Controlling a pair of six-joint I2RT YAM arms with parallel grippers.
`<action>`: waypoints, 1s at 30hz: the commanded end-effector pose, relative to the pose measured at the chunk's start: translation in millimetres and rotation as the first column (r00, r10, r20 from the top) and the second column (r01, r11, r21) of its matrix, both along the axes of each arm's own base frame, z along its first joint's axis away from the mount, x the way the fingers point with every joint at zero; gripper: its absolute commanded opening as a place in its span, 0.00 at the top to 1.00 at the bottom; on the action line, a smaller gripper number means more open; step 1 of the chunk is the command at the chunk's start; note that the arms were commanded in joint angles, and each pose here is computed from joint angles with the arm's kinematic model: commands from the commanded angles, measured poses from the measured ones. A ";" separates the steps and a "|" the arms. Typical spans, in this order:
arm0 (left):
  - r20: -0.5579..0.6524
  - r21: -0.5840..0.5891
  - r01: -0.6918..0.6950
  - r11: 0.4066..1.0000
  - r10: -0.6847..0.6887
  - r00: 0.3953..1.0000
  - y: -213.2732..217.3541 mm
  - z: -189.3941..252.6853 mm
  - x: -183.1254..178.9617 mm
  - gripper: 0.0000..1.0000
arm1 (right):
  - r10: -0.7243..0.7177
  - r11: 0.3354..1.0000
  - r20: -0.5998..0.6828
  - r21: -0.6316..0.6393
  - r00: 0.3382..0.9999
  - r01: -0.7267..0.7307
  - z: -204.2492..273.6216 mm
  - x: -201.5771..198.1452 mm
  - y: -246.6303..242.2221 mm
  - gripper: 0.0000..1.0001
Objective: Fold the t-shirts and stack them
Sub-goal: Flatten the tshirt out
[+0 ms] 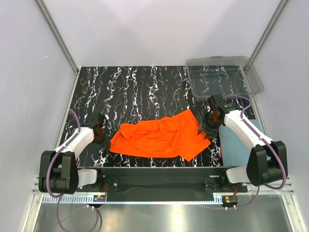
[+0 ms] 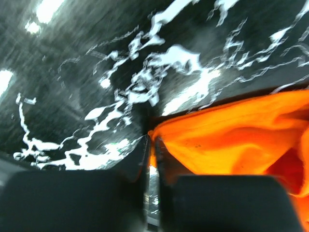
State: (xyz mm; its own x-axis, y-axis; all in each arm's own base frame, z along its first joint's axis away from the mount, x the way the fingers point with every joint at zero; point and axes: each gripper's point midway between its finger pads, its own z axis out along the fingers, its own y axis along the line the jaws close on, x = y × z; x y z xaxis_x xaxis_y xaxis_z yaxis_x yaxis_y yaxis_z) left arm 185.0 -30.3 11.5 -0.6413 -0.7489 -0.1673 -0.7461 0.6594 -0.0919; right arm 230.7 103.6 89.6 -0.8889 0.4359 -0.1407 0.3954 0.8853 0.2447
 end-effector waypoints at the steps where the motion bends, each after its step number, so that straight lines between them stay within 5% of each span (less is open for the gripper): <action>1: 0.076 0.052 -0.014 0.999 0.010 0.997 15.1 -2.0 22.0 1.00 | -0.078 0.996 -0.003 -0.040 0.997 0.077 -9.7 8.9 -16.4 0.51; 10: 0.161 0.125 -0.044 0.991 0.023 0.987 33.7 32.1 37.6 1.00 | -0.141 0.990 -0.156 -0.033 0.978 0.138 -58.7 -7.8 -22.2 0.52; 26: 0.144 0.113 -0.045 0.993 0.029 0.989 40.0 24.9 43.2 1.00 | -0.155 0.986 -0.168 -0.088 0.974 0.141 -95.1 -9.2 -30.7 0.55; 30: 0.143 0.109 -0.049 0.993 0.033 0.989 39.7 24.0 41.3 1.00 | -0.174 0.983 -0.171 -0.082 0.970 0.162 -100.4 -10.9 -28.6 0.68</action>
